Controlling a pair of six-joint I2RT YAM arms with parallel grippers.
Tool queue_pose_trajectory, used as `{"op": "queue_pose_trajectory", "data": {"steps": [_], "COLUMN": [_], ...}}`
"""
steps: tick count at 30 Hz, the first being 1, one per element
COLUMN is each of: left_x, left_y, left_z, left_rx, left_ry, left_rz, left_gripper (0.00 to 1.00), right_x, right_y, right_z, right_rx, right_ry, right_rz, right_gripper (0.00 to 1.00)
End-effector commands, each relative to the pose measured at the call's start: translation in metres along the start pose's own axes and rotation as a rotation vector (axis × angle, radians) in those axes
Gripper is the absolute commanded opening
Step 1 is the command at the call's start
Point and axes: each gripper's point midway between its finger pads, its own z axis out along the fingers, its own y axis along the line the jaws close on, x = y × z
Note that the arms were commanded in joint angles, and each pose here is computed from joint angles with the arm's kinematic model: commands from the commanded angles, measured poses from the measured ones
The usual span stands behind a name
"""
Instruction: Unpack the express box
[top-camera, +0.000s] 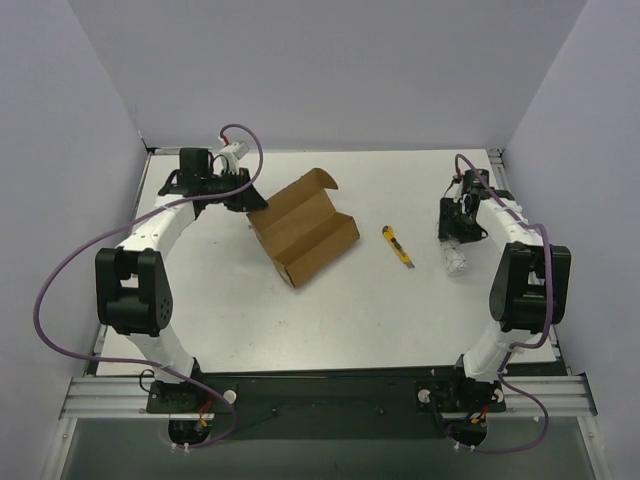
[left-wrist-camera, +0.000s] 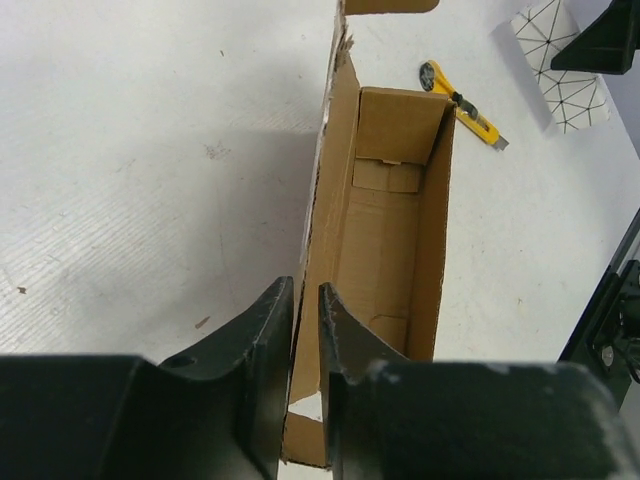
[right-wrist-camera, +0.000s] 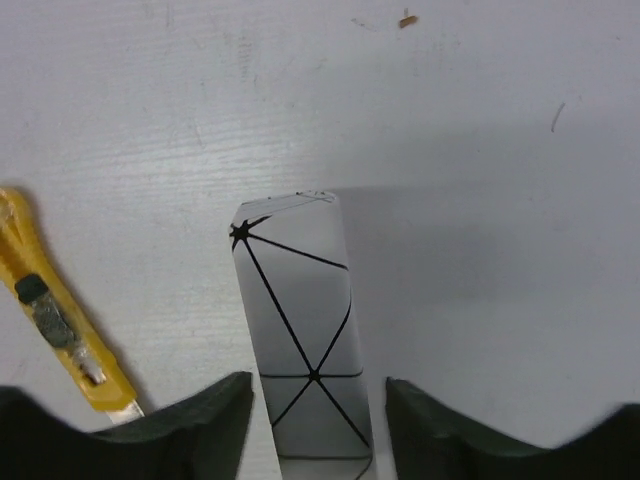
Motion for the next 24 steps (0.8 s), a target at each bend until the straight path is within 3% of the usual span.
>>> {"op": "queue_pose_trajectory", "data": {"steps": [1, 2, 3, 5, 6, 8, 10, 14, 18, 22, 24], "left_x": [-0.027, -0.028, -0.030, -0.038, -0.043, -0.051, -0.055, -0.043, -0.044, -0.075, -0.081], "left_y": [-0.006, -0.007, -0.009, -0.015, -0.019, -0.028, -0.032, -0.017, 0.005, 0.036, 0.070], "left_z": [-0.017, -0.019, -0.021, -0.030, -0.035, -0.046, -0.054, -0.053, -0.043, -0.048, -0.047], "left_rx": [-0.028, -0.034, -0.037, -0.048, -0.050, -0.054, -0.067, -0.133, -0.186, -0.278, -0.358], "left_ry": [-0.050, -0.055, -0.063, -0.082, -0.095, -0.121, -0.140, -0.138, -0.128, -0.108, -0.063], "left_rz": [0.112, 0.115, 0.122, 0.127, 0.136, 0.159, 0.176, 0.164, 0.151, 0.313, 0.313], "left_gripper": [0.31, 0.42, 0.46, 0.58, 0.82, 0.92, 0.93, 0.96, 0.97, 0.97, 0.97], "right_x": [-0.002, -0.005, -0.006, -0.014, -0.018, -0.022, -0.024, -0.033, -0.066, -0.131, -0.148], "right_y": [0.004, 0.005, 0.006, 0.001, -0.002, -0.013, -0.036, -0.037, 0.012, 0.067, 0.080], "right_z": [-0.004, -0.010, -0.013, -0.031, -0.040, -0.061, -0.077, -0.103, -0.114, -0.142, -0.143], "right_rx": [-0.052, -0.065, -0.074, -0.055, -0.043, 0.026, 0.205, 0.362, 0.286, 0.111, 0.056], "right_ry": [0.023, 0.035, 0.039, 0.047, 0.045, 0.051, 0.063, 0.059, -0.051, -0.239, -0.291], "right_rz": [-0.090, -0.109, -0.125, -0.149, -0.152, -0.137, -0.085, -0.127, -0.198, -0.192, -0.157], "right_gripper": [0.68, 0.74, 0.81, 0.87, 0.89, 0.90, 0.90, 0.92, 0.94, 0.95, 0.94]}}
